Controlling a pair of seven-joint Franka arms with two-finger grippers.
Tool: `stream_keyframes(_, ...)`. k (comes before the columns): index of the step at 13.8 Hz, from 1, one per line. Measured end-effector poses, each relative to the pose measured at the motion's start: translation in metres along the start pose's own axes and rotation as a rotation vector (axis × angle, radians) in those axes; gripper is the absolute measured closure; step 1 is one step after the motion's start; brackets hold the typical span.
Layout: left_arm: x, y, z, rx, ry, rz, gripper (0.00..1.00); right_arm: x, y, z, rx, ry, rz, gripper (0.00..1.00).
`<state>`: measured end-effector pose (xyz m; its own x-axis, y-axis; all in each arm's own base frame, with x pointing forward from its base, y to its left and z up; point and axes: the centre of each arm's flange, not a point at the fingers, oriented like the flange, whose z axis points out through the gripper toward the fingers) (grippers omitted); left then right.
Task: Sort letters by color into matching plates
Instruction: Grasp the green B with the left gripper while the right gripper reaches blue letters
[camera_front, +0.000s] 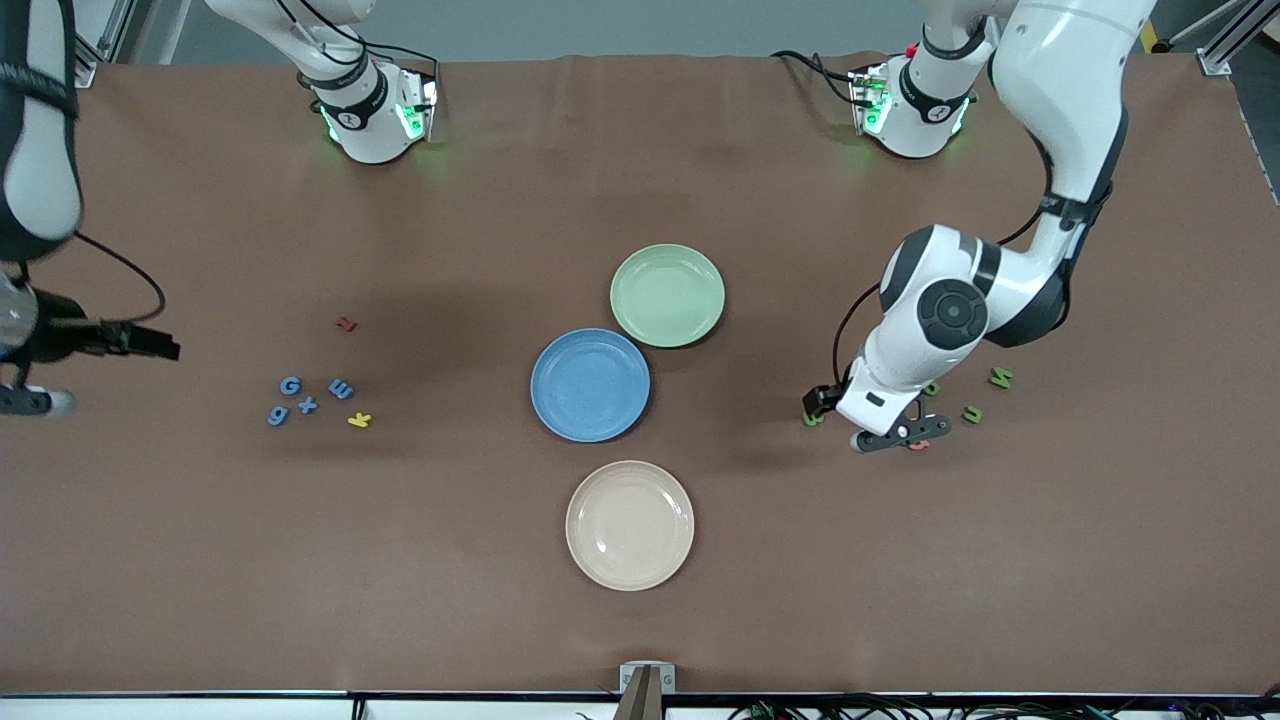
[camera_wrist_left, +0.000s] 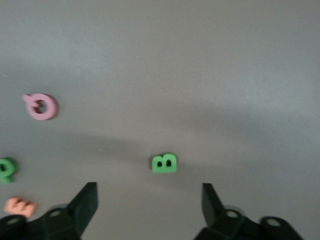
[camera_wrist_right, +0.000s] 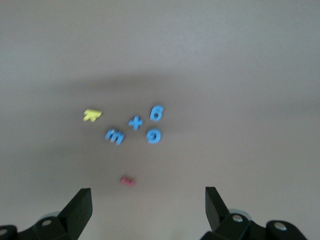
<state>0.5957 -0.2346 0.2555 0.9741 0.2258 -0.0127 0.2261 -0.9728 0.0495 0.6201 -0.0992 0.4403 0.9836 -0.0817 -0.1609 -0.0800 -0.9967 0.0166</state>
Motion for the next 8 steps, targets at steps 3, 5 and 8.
stream_keyframes(3, -0.004, 0.004, 0.045, -0.01, -0.012, -0.015, 0.18, 0.022, 0.002, 0.071, -0.009, 0.028, 0.002, 0.0)
stream_keyframes(5, -0.008, 0.004, 0.066, 0.0, -0.028, -0.018, 0.21, 0.028, 0.001, 0.105, -0.012, 0.011, -0.001, 0.0)
stream_keyframes(8, -0.01, 0.003, 0.08, 0.006, -0.038, -0.022, 0.26, 0.041, -0.001, 0.145, -0.017, 0.008, -0.005, 0.0)
